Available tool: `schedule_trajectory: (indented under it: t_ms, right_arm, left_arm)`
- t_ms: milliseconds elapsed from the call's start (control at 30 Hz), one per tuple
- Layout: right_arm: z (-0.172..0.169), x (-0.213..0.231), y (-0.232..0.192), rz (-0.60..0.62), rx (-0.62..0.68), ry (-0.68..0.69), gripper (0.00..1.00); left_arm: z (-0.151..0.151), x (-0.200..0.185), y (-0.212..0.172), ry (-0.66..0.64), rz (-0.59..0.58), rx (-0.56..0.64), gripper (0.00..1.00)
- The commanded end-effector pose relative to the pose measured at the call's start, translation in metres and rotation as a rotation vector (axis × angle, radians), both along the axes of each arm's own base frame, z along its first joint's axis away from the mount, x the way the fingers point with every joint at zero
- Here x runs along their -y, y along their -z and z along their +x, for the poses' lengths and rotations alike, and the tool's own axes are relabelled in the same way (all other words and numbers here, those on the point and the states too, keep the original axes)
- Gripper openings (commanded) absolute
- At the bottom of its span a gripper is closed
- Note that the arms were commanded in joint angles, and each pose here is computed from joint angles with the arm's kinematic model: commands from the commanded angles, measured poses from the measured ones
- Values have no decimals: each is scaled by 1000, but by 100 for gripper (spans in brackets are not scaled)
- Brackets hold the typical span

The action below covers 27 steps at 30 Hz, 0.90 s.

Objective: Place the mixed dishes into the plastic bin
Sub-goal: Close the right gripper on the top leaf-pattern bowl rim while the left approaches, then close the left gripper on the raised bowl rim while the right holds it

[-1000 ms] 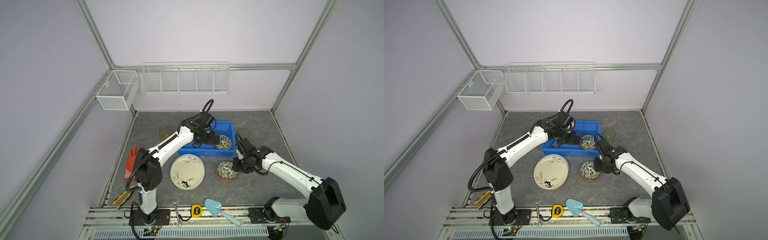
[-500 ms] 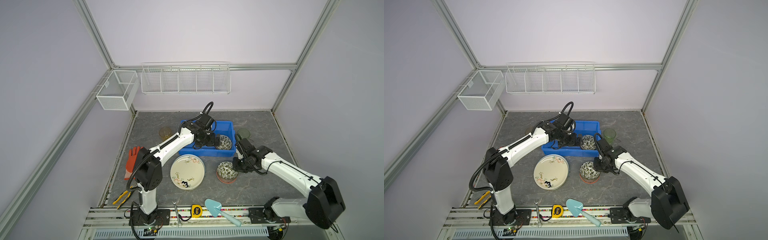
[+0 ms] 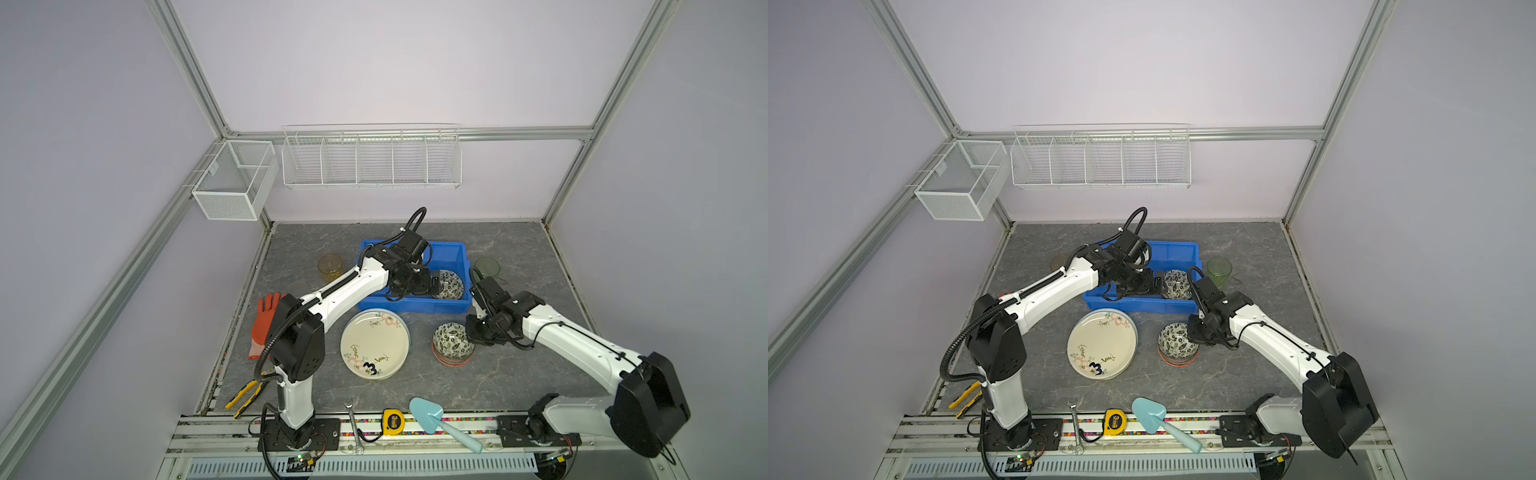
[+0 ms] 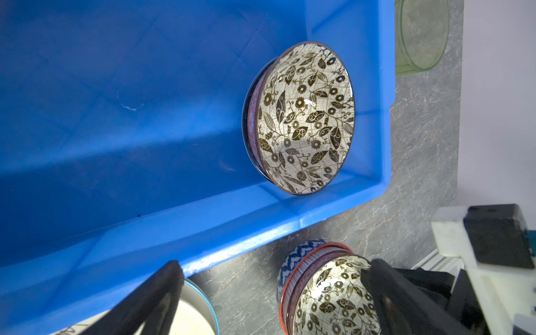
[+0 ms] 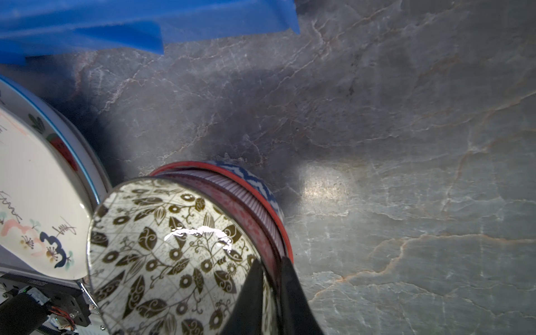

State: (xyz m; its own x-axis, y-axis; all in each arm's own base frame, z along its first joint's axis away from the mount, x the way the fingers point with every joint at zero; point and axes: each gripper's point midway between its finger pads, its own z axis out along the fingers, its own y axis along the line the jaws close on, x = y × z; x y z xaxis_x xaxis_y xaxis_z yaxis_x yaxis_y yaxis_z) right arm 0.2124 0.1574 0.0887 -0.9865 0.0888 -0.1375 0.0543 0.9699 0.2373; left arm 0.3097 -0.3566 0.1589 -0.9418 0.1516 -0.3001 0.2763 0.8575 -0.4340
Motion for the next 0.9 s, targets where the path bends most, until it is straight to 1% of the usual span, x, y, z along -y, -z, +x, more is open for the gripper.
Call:
schedule_trajectory:
  t_ms: [0,267,533,733,867]
  right_arm:
    - [-3,2,-2,-4,6,0,13]
    - [-3,4,-11,4,38,8,7]
    - [-2,5,-22,12,63,10,7]
    - [-1,4,-33,24,83,9,7]
    - [2,4,-46,26,107,5,7]
  left_arm:
    - [-2,-1,-10,-6,-28,11,100]
    - [-3,-2,-13,-10,-34,14,100]
    - [-6,-4,-14,-13,-41,4,100]
    - [-15,-8,-15,-24,-48,-21,100]
    - [-20,-19,-12,-27,-5,-13,100]
